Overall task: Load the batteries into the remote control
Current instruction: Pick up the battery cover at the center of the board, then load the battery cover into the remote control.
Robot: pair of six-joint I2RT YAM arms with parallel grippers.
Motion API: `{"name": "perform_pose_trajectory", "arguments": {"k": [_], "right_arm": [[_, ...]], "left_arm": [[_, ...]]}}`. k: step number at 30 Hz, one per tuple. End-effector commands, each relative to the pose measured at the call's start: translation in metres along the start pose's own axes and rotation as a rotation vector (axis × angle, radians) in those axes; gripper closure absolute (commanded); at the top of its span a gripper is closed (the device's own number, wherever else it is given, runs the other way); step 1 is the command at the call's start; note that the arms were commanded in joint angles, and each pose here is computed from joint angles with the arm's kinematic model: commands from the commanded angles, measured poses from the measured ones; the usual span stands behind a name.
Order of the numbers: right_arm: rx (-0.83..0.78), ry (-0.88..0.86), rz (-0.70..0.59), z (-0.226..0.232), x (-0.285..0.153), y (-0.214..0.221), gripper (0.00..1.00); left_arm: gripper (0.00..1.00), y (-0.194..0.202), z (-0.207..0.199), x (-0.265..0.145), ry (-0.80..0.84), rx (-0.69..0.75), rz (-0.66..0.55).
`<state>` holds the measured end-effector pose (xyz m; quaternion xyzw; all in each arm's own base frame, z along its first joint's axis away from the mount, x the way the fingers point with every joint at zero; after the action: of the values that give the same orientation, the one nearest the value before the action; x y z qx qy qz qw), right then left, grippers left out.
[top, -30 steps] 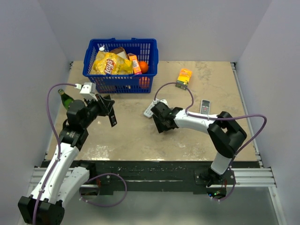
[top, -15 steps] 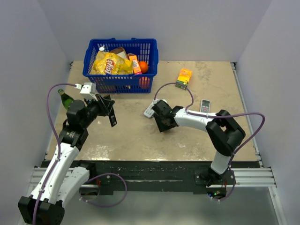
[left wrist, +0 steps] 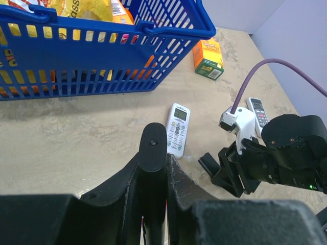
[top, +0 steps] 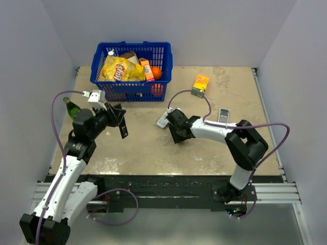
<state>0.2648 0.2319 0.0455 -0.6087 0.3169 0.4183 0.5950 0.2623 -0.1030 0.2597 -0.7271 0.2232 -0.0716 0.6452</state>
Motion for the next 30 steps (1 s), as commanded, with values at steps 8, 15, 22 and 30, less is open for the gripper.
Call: {"name": "perform_pose_trajectory", "arguments": {"k": [8, 15, 22, 30], "right_arm": [[-0.011, -0.195, -0.153, 0.024, -0.052, -0.023, 0.88], [-0.05, -0.365, -0.292, 0.065, -0.113, -0.033, 0.88], [-0.117, -0.53, -0.348, 0.12, -0.175, -0.018, 0.88], [-0.195, -0.547, -0.296, 0.154, -0.189, 0.004, 0.88]], "left_arm": [[1.0, -0.002, -0.015, 0.009, 0.098, -0.145, -0.057], [1.0, 0.014, -0.023, 0.011, 0.156, -0.327, -0.088], [1.0, 0.033, -0.024, 0.005, 0.169, -0.457, -0.155], [1.0, 0.043, -0.026, -0.003, 0.198, -0.525, -0.223]]}}
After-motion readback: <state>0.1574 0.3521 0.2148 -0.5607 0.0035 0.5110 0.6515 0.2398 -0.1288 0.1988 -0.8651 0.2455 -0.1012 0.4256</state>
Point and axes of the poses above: each gripper's point midway between its finger pads, its own x axis out along the fingers, its own z axis along the line the jaws close on, y = z × x, the point moved 3 cm from there along -x, back along the fingers, and after that the axes turned 15 degrees about x, right-handed, at the moved point
